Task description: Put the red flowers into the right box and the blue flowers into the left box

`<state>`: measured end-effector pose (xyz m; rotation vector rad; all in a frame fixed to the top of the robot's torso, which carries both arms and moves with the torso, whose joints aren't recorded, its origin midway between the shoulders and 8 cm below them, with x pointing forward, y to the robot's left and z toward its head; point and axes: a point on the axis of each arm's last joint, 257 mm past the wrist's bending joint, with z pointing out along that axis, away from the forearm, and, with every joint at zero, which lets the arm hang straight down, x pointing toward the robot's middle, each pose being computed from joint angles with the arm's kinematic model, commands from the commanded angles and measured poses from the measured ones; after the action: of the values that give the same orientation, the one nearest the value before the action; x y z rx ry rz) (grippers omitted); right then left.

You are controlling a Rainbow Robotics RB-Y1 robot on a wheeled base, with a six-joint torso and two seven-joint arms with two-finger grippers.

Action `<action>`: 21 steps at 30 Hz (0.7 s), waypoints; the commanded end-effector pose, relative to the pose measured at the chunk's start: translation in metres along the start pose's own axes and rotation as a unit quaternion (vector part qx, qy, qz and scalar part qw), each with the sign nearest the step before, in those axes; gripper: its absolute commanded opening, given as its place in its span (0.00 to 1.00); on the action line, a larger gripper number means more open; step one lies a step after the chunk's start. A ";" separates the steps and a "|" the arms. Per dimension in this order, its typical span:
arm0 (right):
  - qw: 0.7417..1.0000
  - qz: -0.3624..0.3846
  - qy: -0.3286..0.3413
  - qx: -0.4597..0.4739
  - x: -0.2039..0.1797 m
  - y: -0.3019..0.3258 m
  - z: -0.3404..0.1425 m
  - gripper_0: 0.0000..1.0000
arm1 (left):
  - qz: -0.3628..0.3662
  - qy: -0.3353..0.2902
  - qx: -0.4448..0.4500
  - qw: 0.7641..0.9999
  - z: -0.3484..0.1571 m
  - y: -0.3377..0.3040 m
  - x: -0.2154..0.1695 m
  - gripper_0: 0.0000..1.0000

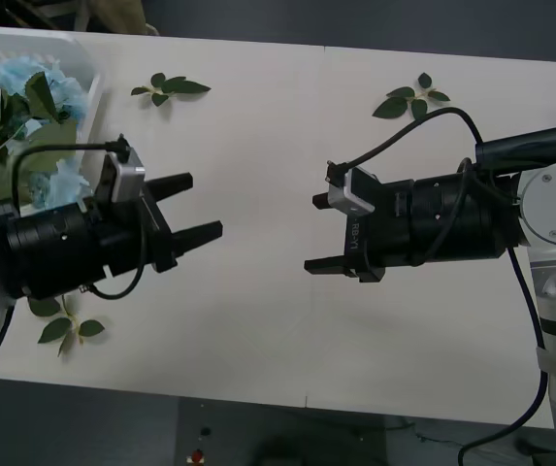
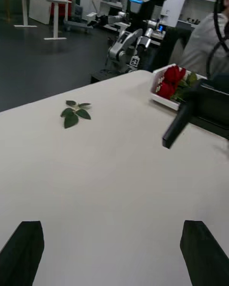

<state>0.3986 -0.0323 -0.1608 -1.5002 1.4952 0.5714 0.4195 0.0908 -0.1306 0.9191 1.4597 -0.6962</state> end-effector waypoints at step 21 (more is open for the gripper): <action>0.999 -0.034 -0.007 0.017 -0.012 -0.014 -0.012 0.86 | 0.057 0.103 0.143 0.983 -0.059 -0.054 0.009 1.00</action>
<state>0.4031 -0.0384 -0.1580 -1.4807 1.5013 0.5603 0.3452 0.1155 -0.1534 1.2786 1.5315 -0.7874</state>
